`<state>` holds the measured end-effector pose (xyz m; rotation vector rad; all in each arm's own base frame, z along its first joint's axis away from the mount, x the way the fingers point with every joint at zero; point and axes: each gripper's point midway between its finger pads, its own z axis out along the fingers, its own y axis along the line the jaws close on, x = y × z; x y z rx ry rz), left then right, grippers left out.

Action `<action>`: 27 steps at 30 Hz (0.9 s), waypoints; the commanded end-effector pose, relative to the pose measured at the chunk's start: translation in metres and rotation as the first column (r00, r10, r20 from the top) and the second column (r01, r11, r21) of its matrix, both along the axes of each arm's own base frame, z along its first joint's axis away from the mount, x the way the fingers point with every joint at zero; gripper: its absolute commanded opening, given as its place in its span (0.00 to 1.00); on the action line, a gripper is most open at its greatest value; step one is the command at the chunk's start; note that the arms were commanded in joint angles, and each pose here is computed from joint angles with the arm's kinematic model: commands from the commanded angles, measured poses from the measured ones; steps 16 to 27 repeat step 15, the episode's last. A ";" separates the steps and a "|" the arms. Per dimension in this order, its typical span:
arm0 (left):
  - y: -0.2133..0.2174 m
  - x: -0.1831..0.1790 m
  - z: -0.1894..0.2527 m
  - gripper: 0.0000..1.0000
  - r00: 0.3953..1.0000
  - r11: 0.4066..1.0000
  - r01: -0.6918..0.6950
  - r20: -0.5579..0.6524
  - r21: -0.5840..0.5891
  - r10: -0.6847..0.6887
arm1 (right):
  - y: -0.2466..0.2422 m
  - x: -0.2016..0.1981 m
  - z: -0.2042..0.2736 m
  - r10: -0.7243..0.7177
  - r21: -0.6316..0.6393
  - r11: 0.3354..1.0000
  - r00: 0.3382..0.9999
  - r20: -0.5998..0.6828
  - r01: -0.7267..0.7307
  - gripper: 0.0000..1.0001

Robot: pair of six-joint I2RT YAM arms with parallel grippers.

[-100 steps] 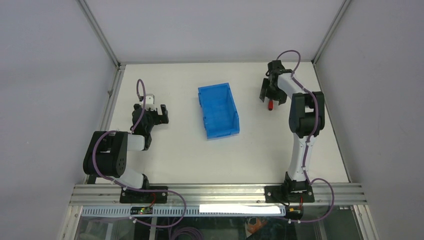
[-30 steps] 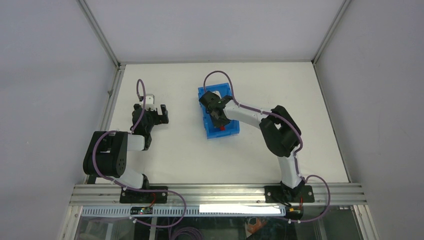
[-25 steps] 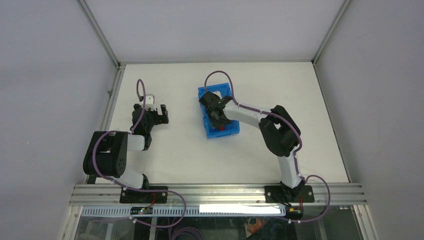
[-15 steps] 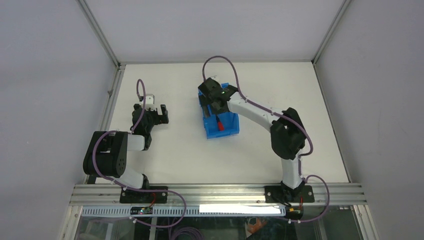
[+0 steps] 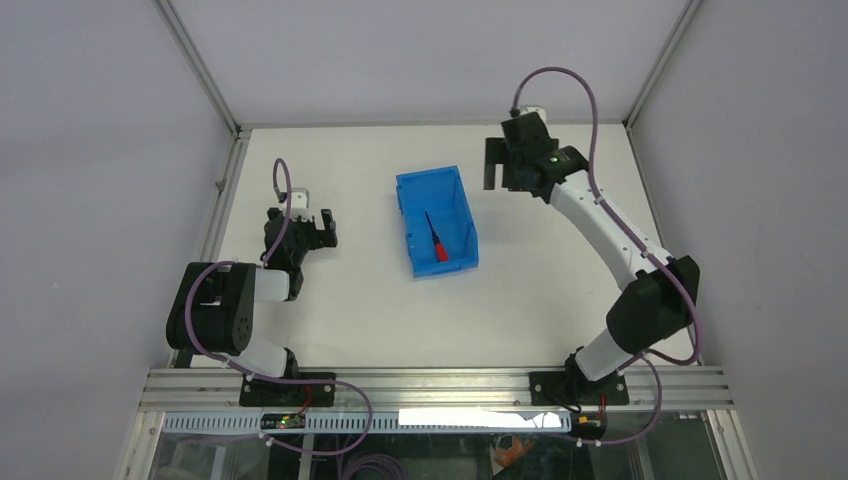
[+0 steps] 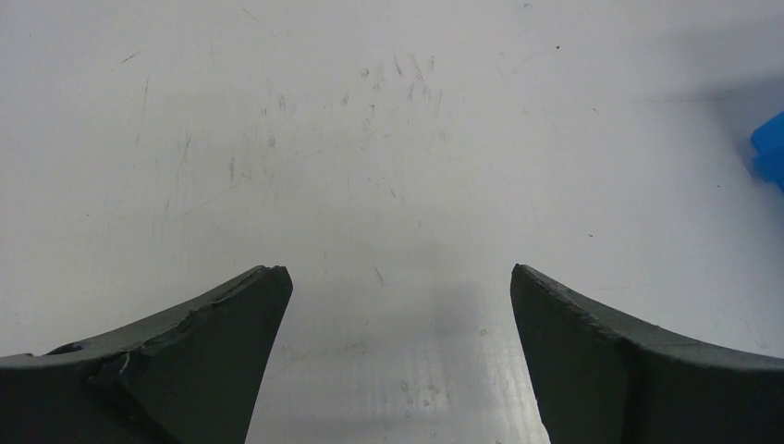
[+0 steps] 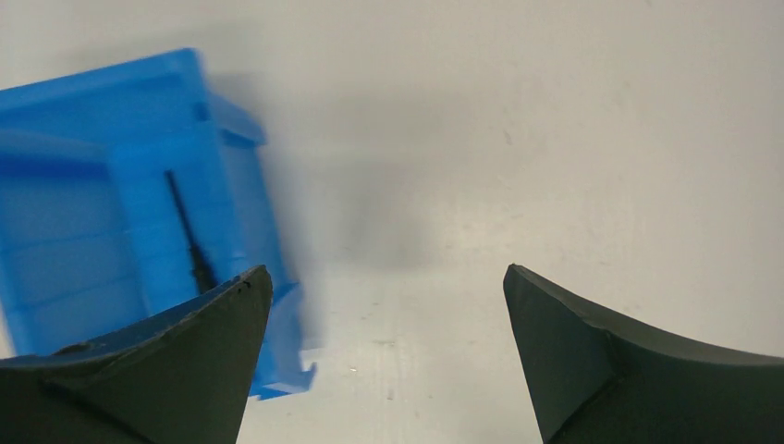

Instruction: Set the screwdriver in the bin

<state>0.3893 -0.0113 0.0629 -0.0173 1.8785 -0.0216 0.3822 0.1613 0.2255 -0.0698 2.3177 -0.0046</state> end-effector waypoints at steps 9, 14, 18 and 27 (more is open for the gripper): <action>-0.005 0.005 0.016 0.99 0.999 1.000 0.011 0.053 -0.020 -0.010 | -0.150 -0.027 -0.004 -0.339 0.049 0.939 0.941 -0.014 0.339 0.99; -0.005 0.005 0.016 0.99 0.999 1.000 0.012 0.052 -0.020 -0.011 | -0.154 -0.028 -0.003 -0.343 0.069 0.937 0.939 -0.011 0.343 0.99; -0.005 0.005 0.016 0.99 0.999 1.000 0.010 0.053 -0.020 -0.009 | -0.154 -0.028 -0.003 -0.342 0.071 0.937 0.940 -0.011 0.342 0.99; -0.005 0.005 0.016 0.99 0.999 1.000 0.010 0.053 -0.020 -0.009 | -0.154 -0.028 -0.003 -0.342 0.071 0.937 0.940 -0.011 0.342 0.99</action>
